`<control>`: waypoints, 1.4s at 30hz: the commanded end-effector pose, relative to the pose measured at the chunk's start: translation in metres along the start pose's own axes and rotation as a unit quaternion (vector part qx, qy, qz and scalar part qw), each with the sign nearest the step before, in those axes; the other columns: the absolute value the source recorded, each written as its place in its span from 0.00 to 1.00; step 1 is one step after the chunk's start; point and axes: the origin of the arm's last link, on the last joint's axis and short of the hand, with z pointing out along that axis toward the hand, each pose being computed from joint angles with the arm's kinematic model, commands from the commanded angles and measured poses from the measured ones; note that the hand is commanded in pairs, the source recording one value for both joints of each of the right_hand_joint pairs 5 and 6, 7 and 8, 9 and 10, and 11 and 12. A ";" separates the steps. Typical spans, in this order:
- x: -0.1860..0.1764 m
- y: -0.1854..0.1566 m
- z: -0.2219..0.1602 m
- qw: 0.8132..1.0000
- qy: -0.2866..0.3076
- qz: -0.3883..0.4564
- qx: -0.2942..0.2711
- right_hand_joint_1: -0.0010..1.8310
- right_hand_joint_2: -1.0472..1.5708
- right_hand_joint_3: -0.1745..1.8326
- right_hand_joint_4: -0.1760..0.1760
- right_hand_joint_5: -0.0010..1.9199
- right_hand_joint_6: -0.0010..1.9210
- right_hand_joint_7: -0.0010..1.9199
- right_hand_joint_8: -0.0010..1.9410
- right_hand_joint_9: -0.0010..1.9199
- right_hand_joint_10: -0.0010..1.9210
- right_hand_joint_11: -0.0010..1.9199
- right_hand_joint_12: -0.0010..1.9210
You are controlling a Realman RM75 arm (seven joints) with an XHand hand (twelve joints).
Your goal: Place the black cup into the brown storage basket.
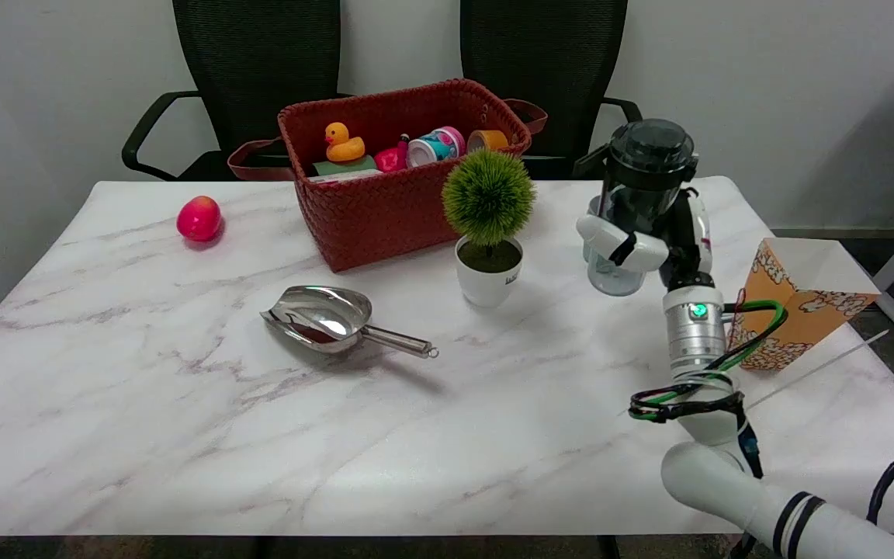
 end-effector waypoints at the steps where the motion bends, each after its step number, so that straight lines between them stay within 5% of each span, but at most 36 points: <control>1: 0.029 -0.038 0.056 0.997 -0.003 -0.049 0.051 0.65 0.97 0.40 0.50 0.88 0.88 0.91 0.90 0.85 0.85 0.72 0.72; 13: 0.013 -0.070 0.113 0.994 -0.039 -0.064 0.076 0.67 0.92 0.45 0.50 0.86 0.86 0.90 0.89 0.84 0.84 0.71 0.71; 32: -0.083 -0.110 0.164 0.978 -0.111 -0.133 0.115 0.68 0.89 0.49 0.50 0.81 0.81 0.89 0.88 0.84 0.84 0.70 0.70; 42: -0.102 -0.125 0.187 0.971 -0.117 -0.172 0.122 0.71 0.80 0.57 0.50 0.78 0.78 0.88 0.87 0.82 0.82 0.67 0.67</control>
